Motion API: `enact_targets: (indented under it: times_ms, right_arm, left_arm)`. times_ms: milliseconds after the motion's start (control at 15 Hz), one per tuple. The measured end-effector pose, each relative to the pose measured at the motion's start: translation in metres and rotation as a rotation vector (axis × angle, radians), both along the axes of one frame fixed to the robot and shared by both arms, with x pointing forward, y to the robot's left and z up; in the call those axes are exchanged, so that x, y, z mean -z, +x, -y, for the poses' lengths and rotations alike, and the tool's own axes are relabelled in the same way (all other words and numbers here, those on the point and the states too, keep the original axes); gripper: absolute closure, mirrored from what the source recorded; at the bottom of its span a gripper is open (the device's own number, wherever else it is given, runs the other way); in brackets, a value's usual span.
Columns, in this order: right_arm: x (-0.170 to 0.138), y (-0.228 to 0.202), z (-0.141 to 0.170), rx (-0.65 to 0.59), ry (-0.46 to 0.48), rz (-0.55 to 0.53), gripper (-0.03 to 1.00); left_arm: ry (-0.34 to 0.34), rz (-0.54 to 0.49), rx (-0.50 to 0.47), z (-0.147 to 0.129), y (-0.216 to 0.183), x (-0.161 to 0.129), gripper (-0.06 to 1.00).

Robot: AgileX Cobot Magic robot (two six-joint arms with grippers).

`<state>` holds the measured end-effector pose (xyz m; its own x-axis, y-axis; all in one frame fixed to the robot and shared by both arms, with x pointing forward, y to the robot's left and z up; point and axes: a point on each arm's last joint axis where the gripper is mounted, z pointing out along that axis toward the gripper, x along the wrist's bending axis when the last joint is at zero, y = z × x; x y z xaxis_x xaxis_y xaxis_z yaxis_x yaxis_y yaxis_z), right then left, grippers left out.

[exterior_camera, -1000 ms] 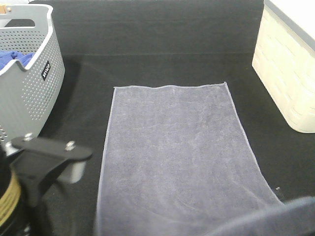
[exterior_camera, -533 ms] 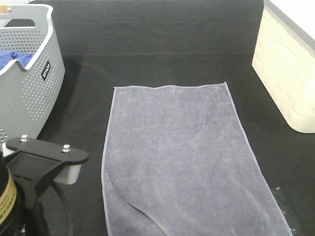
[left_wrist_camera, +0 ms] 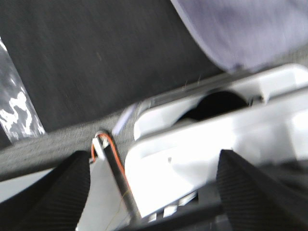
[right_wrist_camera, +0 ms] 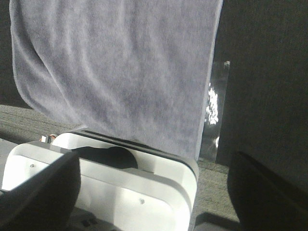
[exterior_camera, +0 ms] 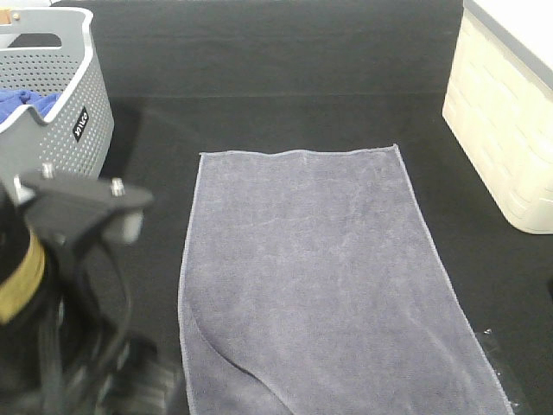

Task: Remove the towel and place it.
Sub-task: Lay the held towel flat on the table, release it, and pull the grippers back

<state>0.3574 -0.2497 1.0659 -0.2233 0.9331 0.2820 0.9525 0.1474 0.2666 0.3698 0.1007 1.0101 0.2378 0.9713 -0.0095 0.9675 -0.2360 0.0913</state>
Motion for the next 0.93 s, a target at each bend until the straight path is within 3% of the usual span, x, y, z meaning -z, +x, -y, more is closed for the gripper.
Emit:
enact_targets:
  times_ms: [267,400,533,933]
  right_arm:
    - [-0.010,0.047,-0.008,-0.047,-0.015,0.023,0.24]
    - [-0.014,0.072,-0.014,-0.061,-0.013,0.012,0.34]
    - [-0.022,0.102,-0.021,-0.078,0.004,0.027,0.48]
    - [-0.025,0.190,-0.043,-0.126,0.007,0.095,0.50]
  left_arm:
    - [-0.166,0.164,-0.066,-0.019,0.057,-0.004,0.24]
    - [-0.225,0.256,-0.100,-0.031,0.083,-0.005,0.24]
    - [-0.235,0.324,-0.117,-0.040,0.116,-0.008,0.24]
    - [-0.203,0.379,-0.111,-0.032,0.206,-0.001,0.24]
